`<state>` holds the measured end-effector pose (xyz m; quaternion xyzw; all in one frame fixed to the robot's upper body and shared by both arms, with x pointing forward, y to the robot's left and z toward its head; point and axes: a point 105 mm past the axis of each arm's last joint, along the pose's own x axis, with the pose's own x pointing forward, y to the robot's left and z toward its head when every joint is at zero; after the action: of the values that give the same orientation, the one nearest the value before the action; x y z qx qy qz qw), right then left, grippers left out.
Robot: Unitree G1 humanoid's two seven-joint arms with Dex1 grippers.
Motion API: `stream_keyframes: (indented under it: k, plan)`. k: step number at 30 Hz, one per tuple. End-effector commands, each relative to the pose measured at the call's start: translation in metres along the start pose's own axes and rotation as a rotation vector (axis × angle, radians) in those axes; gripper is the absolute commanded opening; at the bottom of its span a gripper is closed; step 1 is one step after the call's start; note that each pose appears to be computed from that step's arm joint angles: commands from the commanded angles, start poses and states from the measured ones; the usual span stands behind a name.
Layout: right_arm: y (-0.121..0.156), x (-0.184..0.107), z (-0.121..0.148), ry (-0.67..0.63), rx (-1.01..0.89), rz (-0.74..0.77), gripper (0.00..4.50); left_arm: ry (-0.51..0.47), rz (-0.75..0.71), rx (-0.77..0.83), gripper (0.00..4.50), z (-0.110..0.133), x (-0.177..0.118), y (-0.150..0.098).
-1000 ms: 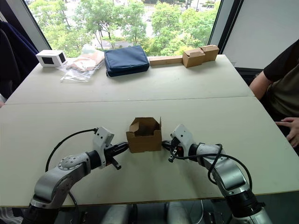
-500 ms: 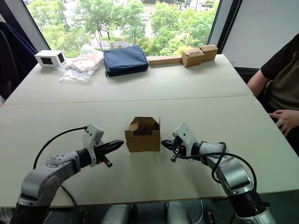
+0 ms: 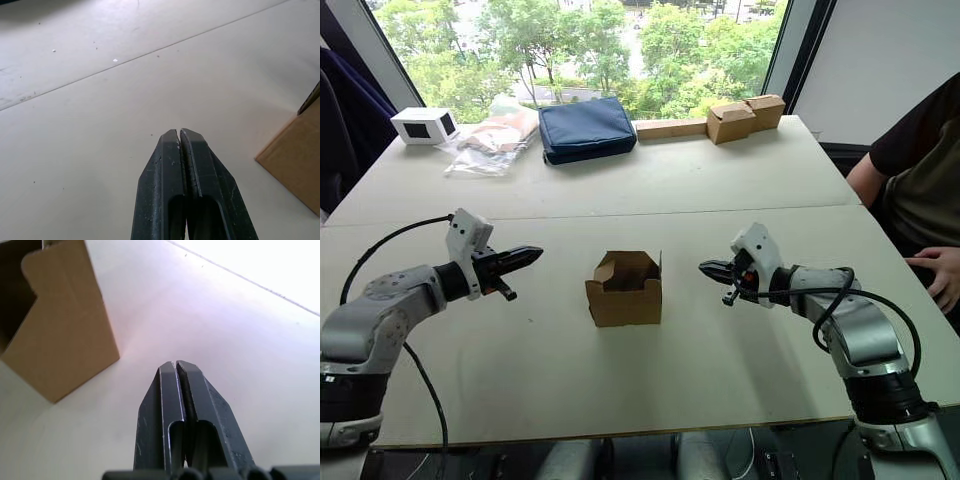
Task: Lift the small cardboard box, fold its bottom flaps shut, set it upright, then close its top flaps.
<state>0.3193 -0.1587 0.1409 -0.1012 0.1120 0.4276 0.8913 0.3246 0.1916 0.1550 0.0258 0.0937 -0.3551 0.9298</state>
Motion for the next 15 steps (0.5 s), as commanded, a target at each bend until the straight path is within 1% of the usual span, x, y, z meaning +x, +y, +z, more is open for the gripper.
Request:
stream_keyframes:
  k: [1, 5, 8, 9, 12, 13, 15]
  plan:
    - [0.009, 0.001, 0.030, -0.115, 0.006, 0.036, 0.00, -0.080, -0.061, 0.065, 0.05, 0.026, 0.005, -0.011]
    - [0.020, 0.000, 0.038, -0.143, 0.038, 0.069, 0.00, -0.094, -0.105, 0.067, 0.05, 0.031, 0.007, -0.024]
    - [0.027, -0.001, 0.041, -0.143, 0.048, 0.089, 0.00, -0.128, -0.065, 0.079, 0.05, 0.033, 0.006, -0.024]
    - [0.030, -0.002, 0.043, -0.143, 0.051, 0.101, 0.00, -0.120, -0.087, 0.069, 0.05, 0.029, 0.005, -0.029]
    - [0.038, -0.001, 0.045, -0.140, 0.061, 0.130, 0.00, -0.098, -0.242, -0.047, 0.05, 0.021, 0.000, -0.050]
    - [0.040, 0.000, 0.045, -0.139, 0.063, 0.137, 0.00, -0.097, -0.264, -0.056, 0.05, 0.020, -0.002, -0.053]
    - [0.046, 0.005, 0.046, -0.137, 0.072, 0.160, 0.00, -0.056, -0.320, -0.064, 0.05, 0.013, -0.002, -0.063]
